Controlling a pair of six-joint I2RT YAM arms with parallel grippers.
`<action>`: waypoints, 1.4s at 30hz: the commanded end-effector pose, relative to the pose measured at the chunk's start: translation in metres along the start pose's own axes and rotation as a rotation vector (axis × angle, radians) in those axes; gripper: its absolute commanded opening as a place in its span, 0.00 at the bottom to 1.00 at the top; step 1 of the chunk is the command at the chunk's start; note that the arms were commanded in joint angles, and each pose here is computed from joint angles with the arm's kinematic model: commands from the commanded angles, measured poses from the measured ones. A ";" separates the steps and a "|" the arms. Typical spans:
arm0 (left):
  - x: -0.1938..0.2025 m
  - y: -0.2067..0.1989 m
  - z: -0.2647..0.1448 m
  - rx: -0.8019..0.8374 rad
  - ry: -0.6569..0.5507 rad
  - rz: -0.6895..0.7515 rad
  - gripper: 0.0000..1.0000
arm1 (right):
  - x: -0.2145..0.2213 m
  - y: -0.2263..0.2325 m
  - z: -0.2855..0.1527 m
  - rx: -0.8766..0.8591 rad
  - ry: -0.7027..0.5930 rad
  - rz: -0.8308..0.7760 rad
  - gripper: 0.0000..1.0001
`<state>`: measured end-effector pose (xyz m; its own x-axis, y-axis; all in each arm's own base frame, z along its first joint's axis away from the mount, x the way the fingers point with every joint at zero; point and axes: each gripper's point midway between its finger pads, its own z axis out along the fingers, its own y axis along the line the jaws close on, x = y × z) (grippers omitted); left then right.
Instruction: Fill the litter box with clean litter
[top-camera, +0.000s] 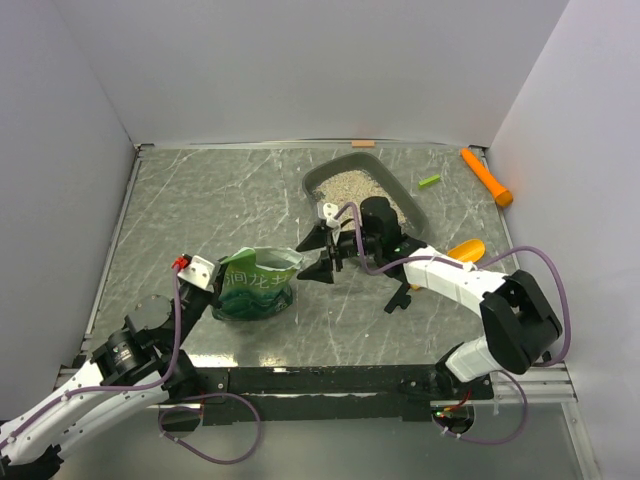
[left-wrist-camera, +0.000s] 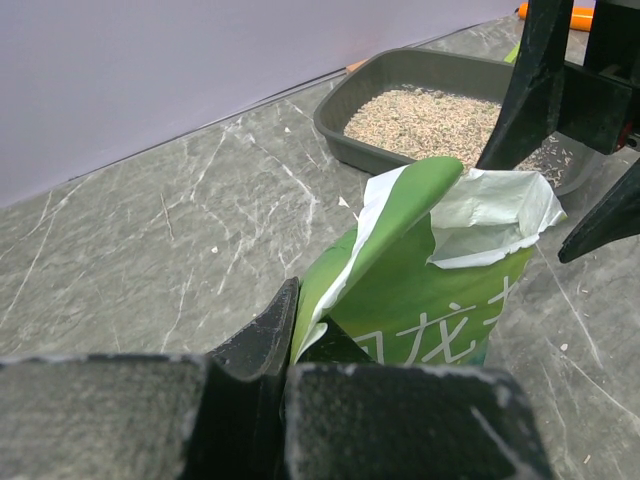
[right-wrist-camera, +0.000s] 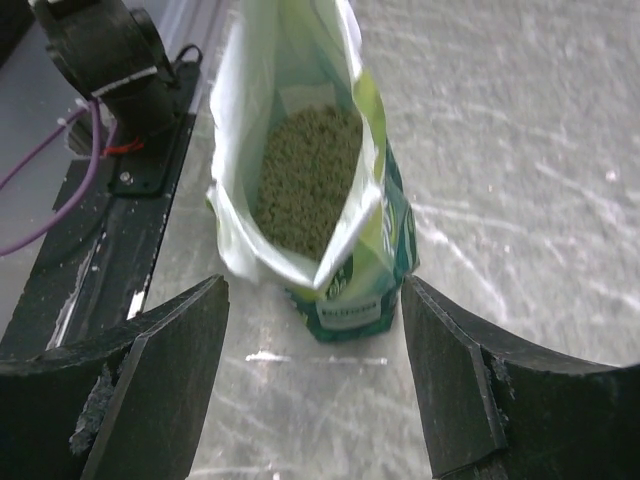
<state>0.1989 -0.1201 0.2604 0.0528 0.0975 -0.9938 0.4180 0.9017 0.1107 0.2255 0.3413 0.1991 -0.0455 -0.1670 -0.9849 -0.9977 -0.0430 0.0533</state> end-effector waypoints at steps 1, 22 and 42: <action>-0.053 0.011 0.000 -0.043 -0.181 -0.087 0.01 | -0.050 0.004 0.008 -0.071 -0.127 -0.160 0.76; -0.061 0.012 -0.002 -0.034 -0.205 -0.057 0.01 | -0.063 -0.008 0.014 -0.042 -0.101 -0.145 0.00; -0.107 -0.056 0.048 0.311 -0.189 0.237 0.01 | -0.126 0.003 -0.068 0.181 -0.071 -0.272 0.00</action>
<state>0.2119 -0.1919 0.2817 0.1439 0.3635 -0.9204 0.6498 0.6668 0.3649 0.2467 0.3032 0.2662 0.0265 -0.1955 -0.9803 -0.9914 0.1208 -0.0509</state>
